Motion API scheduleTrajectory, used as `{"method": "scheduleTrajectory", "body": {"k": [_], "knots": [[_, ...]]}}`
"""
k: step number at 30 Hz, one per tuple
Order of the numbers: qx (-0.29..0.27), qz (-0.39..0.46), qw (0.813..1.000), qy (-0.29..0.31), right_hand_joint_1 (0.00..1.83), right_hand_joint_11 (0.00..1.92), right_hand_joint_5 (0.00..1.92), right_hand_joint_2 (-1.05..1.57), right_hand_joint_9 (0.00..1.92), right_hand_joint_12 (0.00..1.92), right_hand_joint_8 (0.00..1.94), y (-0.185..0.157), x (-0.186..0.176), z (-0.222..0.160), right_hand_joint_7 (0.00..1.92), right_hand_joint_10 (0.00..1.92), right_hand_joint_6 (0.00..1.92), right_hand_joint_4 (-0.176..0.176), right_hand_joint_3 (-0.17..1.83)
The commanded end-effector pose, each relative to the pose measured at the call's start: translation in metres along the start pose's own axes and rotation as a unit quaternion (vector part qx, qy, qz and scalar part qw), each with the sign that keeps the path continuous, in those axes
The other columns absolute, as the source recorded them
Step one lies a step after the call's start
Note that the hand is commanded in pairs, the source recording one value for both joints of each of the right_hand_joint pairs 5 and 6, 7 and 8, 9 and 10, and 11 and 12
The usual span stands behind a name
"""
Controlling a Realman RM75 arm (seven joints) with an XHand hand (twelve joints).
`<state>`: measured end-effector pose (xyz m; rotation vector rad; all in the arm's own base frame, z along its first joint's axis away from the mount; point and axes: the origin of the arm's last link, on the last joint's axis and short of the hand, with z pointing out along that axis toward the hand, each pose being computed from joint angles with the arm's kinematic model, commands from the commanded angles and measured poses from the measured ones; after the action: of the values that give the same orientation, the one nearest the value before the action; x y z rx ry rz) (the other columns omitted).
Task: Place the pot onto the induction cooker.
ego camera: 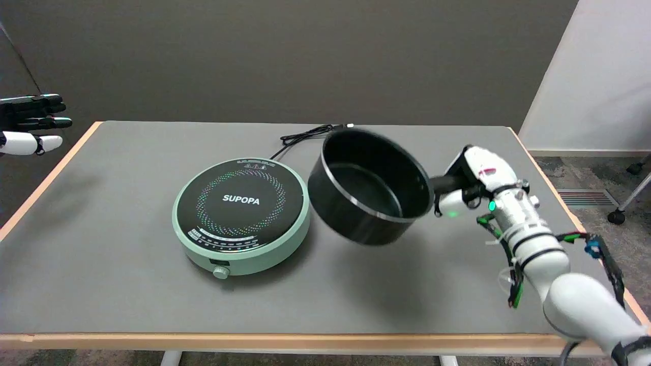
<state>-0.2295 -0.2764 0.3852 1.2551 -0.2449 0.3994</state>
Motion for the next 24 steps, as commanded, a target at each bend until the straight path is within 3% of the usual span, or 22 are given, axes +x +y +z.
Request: {"method": "scheduleTrajectory", "body": {"k": [1,7,20,24], "knots": [[0.036,0.100,0.990,0.092,1.09,1.92,1.92,0.54,1.92,1.92,1.92,-0.019,0.083,0.047,1.92,1.92,1.92,-0.031,1.63],[0.030,0.134,0.979,0.151,1.08,1.92,1.92,0.60,1.92,1.92,1.92,-0.018,0.114,0.056,1.92,1.92,1.92,-0.031,1.54],[0.044,0.190,0.962,0.192,1.07,1.92,1.92,0.63,1.92,1.92,1.92,-0.023,0.143,0.081,1.92,1.92,1.92,-0.032,1.51],[0.082,0.184,0.963,0.179,1.07,1.92,1.92,0.64,1.92,1.92,1.92,-0.043,0.146,0.096,1.92,1.92,1.92,-0.032,1.51]]}}
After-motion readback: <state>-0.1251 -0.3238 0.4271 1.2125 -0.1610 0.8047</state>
